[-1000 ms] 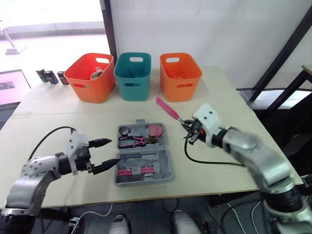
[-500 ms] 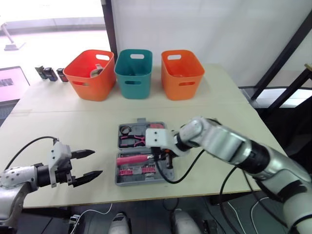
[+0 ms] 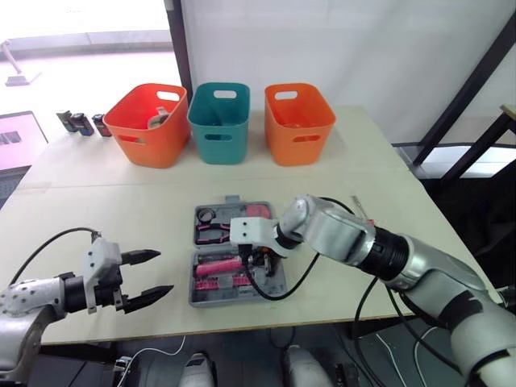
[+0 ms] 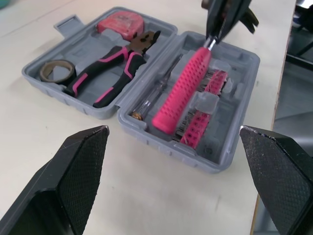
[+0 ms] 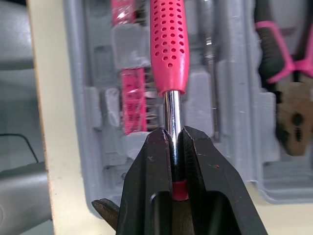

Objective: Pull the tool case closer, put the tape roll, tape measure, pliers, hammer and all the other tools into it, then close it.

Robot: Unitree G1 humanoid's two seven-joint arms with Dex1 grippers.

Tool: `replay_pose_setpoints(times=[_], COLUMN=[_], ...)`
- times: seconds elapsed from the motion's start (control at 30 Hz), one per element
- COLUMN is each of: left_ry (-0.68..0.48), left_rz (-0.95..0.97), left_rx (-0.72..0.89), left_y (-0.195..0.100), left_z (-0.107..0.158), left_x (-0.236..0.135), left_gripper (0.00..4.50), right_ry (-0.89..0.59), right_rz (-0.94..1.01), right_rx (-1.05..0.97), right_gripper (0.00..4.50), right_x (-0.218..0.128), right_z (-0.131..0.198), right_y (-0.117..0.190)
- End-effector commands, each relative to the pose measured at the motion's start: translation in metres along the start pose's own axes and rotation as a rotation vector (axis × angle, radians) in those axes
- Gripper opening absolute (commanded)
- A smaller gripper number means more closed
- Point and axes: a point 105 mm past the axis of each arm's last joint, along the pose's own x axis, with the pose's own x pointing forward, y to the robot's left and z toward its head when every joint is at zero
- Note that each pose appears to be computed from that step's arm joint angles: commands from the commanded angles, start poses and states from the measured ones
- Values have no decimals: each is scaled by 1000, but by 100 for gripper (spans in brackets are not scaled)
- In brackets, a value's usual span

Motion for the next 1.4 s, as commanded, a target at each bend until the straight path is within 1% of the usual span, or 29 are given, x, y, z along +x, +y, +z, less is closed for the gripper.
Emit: replay_pose_setpoints(times=[0.03,0.43,0.77,0.83,0.87,1.07,1.1,1.27,1.33,1.37,1.4], left_ry=[-22,-20,-13,-15,-17,-26,-27,-28,-27,-27,-26], left_rz=[2,3,0,-2,-4,-12,-12,-14,-13,-13,-13], left_rx=[35,38,38,36,36,30,29,29,28,27,26], left_y=[2,3,2,1,0,-1,-1,-1,0,0,0], left_z=[9,9,8,8,8,9,9,10,10,10,10], left_x=[1,2,5,6,6,9,10,10,10,10,10], left_gripper=[450,450,450,450,450,450,450,450,450,450,450], right_ry=[-29,-38,-52,-56,-57,-94,-102,-193,-260,-306,-337], right_rz=[-1,6,-24,-37,-42,-65,-68,-89,-95,-107,-118], right_rx=[-47,-5,29,30,32,32,34,90,144,167,182], right_gripper=[4,4,4,98,131,432,447,447,447,424,391], right_x=[-1,15,27,28,29,22,19,-4,-13,-17,-20], right_z=[11,10,4,3,2,9,10,17,19,19,18], right_y=[2,2,-5,-7,-8,-13,-14,-19,-18,-18,-17])
